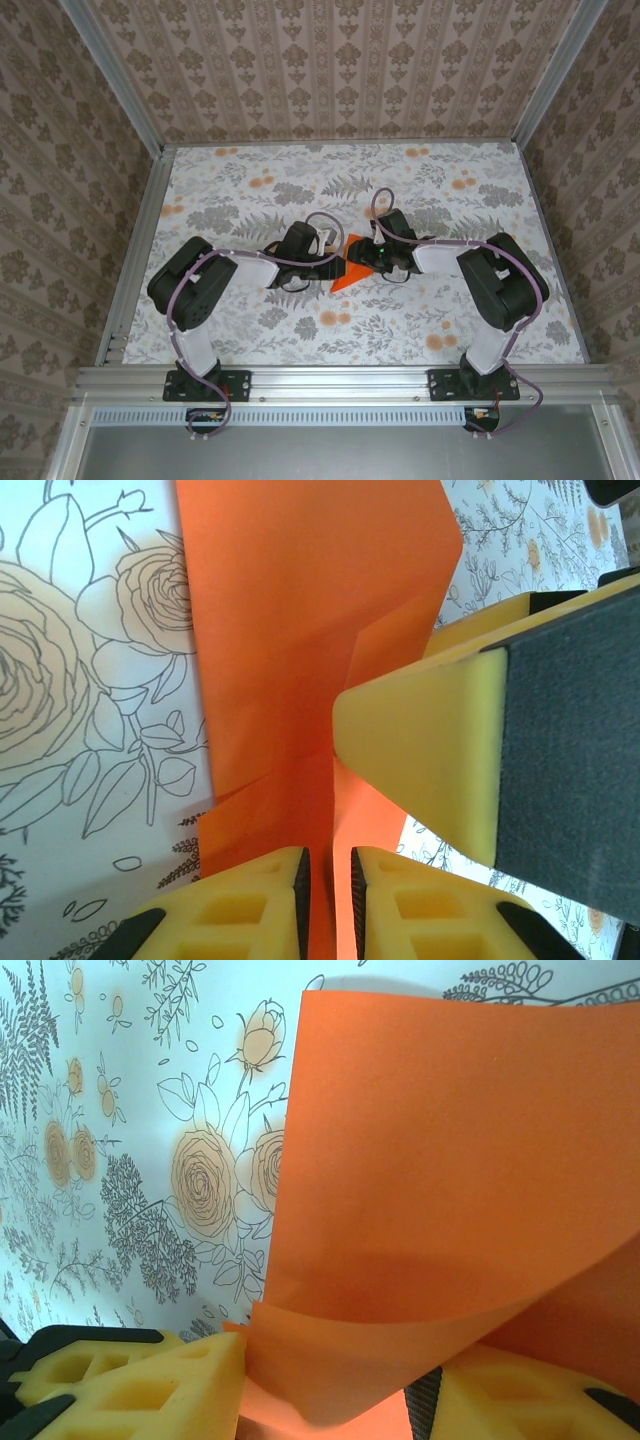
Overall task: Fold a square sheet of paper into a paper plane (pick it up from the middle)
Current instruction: Fourth fold the wing at the center of the table.
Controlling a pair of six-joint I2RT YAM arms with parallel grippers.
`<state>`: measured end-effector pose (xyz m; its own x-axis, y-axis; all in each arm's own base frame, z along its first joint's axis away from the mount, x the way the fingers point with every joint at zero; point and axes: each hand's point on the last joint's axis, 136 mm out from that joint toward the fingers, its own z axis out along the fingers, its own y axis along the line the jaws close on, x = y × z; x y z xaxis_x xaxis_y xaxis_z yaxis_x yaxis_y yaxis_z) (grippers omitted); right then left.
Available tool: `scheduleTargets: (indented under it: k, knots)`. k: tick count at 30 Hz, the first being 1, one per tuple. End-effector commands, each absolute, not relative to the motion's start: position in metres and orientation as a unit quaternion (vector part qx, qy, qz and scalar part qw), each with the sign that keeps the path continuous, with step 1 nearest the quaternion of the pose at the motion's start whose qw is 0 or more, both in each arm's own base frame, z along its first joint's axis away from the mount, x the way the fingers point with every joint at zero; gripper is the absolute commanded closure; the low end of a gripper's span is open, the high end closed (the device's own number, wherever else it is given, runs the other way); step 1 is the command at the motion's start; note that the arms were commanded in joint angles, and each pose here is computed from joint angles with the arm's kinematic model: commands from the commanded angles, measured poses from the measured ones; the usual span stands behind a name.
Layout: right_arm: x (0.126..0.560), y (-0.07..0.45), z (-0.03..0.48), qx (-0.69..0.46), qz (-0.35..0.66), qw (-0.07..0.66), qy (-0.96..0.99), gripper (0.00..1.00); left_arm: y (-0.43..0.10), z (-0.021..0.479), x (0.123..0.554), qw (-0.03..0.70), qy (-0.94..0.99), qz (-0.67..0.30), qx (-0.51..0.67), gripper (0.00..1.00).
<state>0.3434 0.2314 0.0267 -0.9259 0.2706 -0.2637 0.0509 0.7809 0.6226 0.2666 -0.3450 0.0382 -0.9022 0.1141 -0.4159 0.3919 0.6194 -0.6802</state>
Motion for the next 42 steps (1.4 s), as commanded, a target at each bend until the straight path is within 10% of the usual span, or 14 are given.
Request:
scheduleTargets:
  k: [1,42]
  knots:
    - [0.328,0.220,0.004,0.103,0.303,0.144,0.937,0.52,-0.348,0.039,0.266,0.158,0.882,-0.420,0.142,0.79]
    - [0.334,0.209,0.034,0.078,0.343,0.161,0.922,0.45,-0.363,0.038,0.270,0.155,0.865,-0.451,0.152,0.94]
